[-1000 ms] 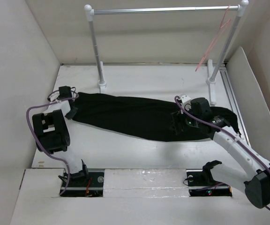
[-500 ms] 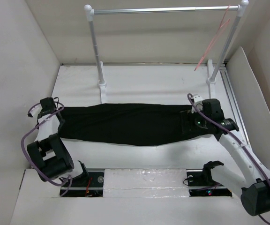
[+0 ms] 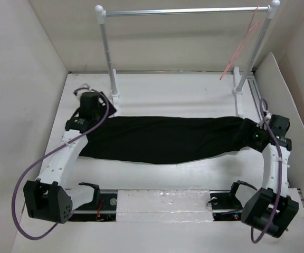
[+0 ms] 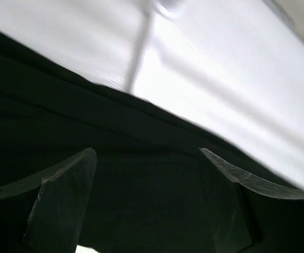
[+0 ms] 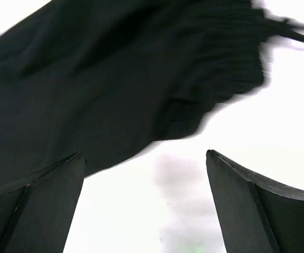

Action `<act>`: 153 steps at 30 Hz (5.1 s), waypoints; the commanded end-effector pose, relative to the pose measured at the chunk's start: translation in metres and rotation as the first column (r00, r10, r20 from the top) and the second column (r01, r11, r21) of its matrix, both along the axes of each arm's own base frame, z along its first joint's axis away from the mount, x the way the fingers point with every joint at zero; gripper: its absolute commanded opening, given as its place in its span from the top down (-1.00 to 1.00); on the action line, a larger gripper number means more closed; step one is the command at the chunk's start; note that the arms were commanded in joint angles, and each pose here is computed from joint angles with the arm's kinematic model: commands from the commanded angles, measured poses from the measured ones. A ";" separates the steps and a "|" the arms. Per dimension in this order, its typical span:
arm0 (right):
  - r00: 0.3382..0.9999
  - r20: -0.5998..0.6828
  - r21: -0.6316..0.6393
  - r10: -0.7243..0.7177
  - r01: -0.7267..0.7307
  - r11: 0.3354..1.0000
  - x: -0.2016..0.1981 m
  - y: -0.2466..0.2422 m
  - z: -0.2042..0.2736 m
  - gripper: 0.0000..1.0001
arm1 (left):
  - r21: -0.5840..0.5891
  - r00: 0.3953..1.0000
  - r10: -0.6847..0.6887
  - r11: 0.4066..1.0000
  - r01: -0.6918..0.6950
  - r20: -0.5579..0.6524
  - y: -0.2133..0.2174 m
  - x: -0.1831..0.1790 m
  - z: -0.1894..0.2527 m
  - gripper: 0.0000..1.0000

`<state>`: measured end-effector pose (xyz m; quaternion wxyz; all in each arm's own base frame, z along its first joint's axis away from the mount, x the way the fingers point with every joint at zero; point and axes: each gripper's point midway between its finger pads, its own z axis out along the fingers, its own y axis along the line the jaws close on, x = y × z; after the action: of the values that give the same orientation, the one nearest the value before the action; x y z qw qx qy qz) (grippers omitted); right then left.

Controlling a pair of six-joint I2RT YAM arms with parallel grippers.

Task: Place the trousers on the hanger
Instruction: Fold the trousers, then grab a hanger with the right arm

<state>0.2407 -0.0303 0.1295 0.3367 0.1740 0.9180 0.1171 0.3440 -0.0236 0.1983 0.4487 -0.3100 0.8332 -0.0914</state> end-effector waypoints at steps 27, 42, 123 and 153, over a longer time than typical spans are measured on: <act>0.901 -0.096 0.168 -0.422 0.433 0.886 0.038 -0.077 -0.113 0.65 | -0.032 0.833 -0.479 0.871 0.490 -0.275 -0.146 -0.073 -0.139 -0.44; 0.875 0.306 -0.299 -0.375 0.462 0.835 0.018 -0.142 0.136 0.90 | -0.042 0.641 -0.634 0.724 0.688 -0.433 -0.238 -0.147 -0.185 -0.44; 0.611 0.437 -0.332 0.660 -0.572 0.750 0.052 0.216 0.231 0.61 | 0.161 0.894 -0.448 0.883 0.440 0.013 -0.157 -0.017 0.022 1.00; 0.656 0.684 -0.013 0.319 -0.427 0.904 0.284 0.050 0.260 -0.35 | 0.136 0.709 -0.705 0.704 0.697 0.018 -0.267 -0.115 0.011 0.55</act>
<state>0.5183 0.0075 0.3766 0.5754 -0.0283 0.7677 0.2808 0.2287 -0.2894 0.2037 0.4224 0.0674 0.8801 -0.2059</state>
